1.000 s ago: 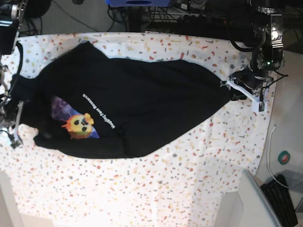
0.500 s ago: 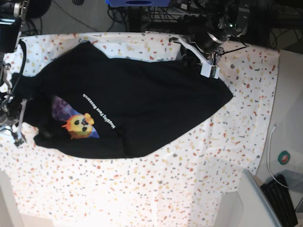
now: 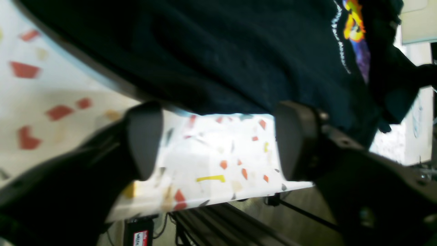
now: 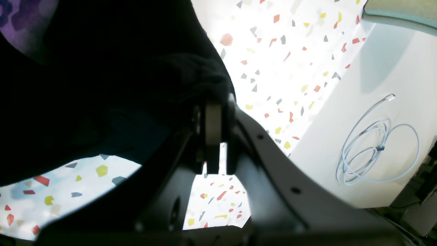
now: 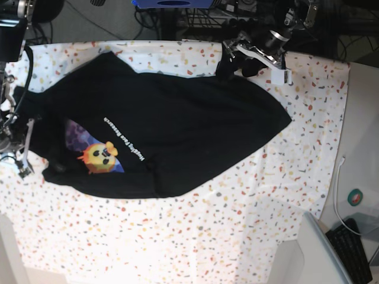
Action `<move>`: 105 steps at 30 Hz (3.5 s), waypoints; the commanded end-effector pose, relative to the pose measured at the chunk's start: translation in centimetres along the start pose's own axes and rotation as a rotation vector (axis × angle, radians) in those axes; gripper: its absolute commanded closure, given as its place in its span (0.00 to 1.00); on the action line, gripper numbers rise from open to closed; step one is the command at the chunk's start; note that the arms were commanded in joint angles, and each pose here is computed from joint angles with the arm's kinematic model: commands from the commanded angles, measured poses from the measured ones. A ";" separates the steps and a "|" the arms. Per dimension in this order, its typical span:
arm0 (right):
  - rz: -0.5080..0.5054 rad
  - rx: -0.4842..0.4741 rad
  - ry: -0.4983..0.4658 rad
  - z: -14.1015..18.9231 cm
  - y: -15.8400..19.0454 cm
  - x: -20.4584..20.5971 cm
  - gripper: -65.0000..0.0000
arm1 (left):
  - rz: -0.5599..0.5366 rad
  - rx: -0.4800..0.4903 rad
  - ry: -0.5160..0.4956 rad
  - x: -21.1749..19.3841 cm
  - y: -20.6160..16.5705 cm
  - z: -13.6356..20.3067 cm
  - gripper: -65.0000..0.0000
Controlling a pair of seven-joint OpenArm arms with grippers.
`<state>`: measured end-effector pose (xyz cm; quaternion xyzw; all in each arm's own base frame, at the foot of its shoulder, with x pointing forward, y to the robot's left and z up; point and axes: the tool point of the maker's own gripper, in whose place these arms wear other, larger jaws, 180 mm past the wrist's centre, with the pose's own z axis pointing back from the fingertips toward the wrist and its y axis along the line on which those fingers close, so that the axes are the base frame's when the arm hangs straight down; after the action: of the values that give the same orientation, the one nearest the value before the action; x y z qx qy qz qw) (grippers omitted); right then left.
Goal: Layout the t-shirt on the table in an organized manner, then fold the t-shirt properly
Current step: 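Grasp opposite ends of the shirt with both grippers and stretch it, then regrasp the shirt edge with the left gripper and pull it taut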
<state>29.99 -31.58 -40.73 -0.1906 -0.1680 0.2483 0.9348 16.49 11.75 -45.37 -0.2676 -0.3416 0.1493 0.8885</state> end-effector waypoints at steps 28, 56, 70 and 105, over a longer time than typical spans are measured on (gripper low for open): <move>-0.100 -0.235 -0.144 10.3 -2.5 1.5 1.00 | 0.001 -0.236 0.100 14.2 -6.3 2.9 1.00; -0.306 0.068 -0.438 -0.7 -3.9 27.1 0.63 | 0.668 -0.239 -0.113 24.7 -1.5 -12.5 0.57; -0.541 -0.045 -0.270 -2.6 -5.9 12.6 0.29 | 0.209 0.009 -0.187 22.5 2.5 -5.2 0.15; -0.811 0.414 -0.280 -7.4 5.1 11.9 0.85 | -0.155 0.084 0.062 4.7 -2.1 -11.6 0.15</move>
<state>38.90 -22.13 -48.68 0.1201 -0.2700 -0.0845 0.9516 28.73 8.01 -48.20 -0.2128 -0.3493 0.0847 0.9086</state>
